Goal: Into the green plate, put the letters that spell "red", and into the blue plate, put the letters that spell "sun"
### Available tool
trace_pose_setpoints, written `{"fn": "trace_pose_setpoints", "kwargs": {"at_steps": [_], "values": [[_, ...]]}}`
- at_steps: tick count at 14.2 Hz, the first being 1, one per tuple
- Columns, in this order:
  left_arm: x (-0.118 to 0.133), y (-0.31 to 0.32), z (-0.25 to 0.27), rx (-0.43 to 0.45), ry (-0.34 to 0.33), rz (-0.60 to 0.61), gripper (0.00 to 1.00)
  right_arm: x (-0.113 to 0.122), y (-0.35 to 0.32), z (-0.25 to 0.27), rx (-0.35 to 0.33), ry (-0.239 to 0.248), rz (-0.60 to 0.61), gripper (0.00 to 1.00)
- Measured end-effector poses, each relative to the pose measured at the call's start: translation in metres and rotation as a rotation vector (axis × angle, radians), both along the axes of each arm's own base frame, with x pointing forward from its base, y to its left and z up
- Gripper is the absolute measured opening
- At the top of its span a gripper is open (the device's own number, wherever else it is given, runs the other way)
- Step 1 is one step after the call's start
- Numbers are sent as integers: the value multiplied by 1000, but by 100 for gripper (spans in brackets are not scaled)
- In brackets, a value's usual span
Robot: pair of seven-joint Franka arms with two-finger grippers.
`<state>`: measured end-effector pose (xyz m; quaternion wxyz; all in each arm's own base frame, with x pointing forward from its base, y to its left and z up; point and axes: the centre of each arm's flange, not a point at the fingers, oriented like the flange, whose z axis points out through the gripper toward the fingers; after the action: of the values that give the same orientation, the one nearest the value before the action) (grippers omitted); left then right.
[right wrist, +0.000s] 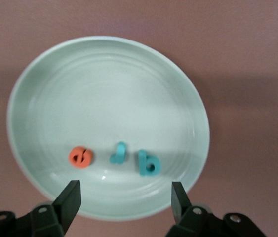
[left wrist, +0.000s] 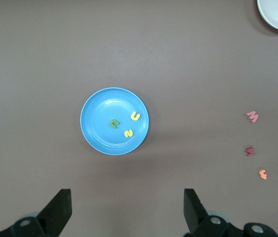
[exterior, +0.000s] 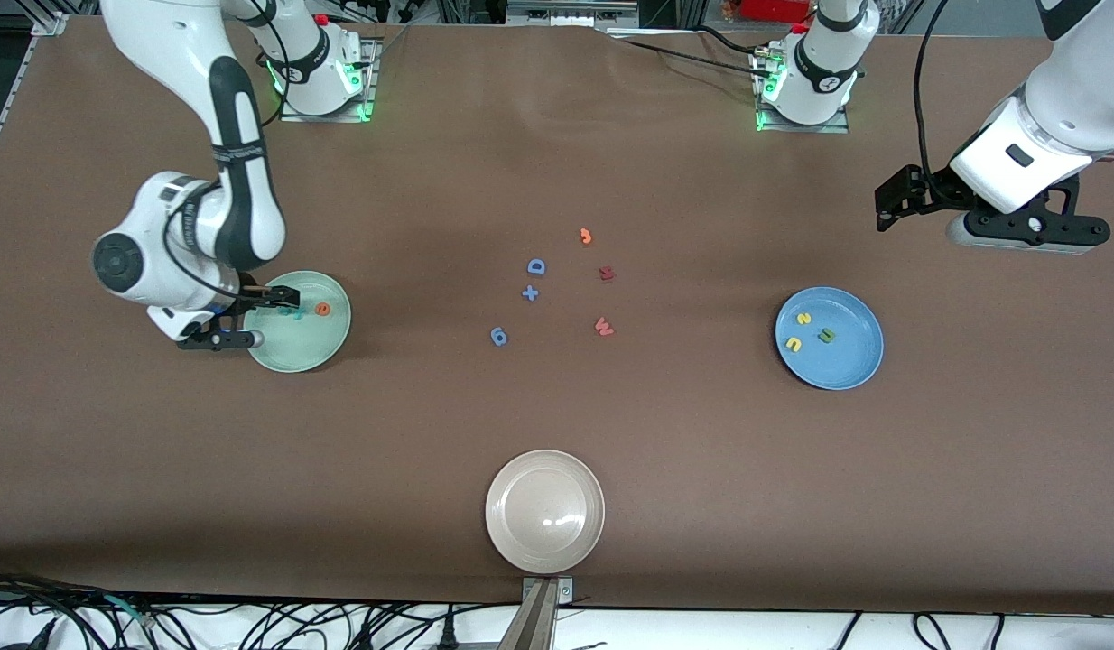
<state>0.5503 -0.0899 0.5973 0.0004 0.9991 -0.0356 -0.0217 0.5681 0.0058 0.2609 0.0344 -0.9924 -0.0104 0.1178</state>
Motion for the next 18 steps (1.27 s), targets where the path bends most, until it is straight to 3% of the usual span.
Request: {"fn": "trace_pose_setpoints", "kwargs": {"at_steps": [2,5,11,12,13,18], "values": [[0,0,0,0,0,0,100,14,-10,45,42,33,-14,83],[0,0,0,0,0,0,100,31,-11,104,78,43,-3,83],[0,0,0,0,0,0,100,46,9,192,78,73,-52,84],[0,0,0,0,0,0,100,47,13,201,72,74,-68,88],[0,0,0,0,0,0,100,48,11,207,65,69,-86,97],[0,0,0,0,0,0,100,57,-1,246,43,-13,-107,100]]}}
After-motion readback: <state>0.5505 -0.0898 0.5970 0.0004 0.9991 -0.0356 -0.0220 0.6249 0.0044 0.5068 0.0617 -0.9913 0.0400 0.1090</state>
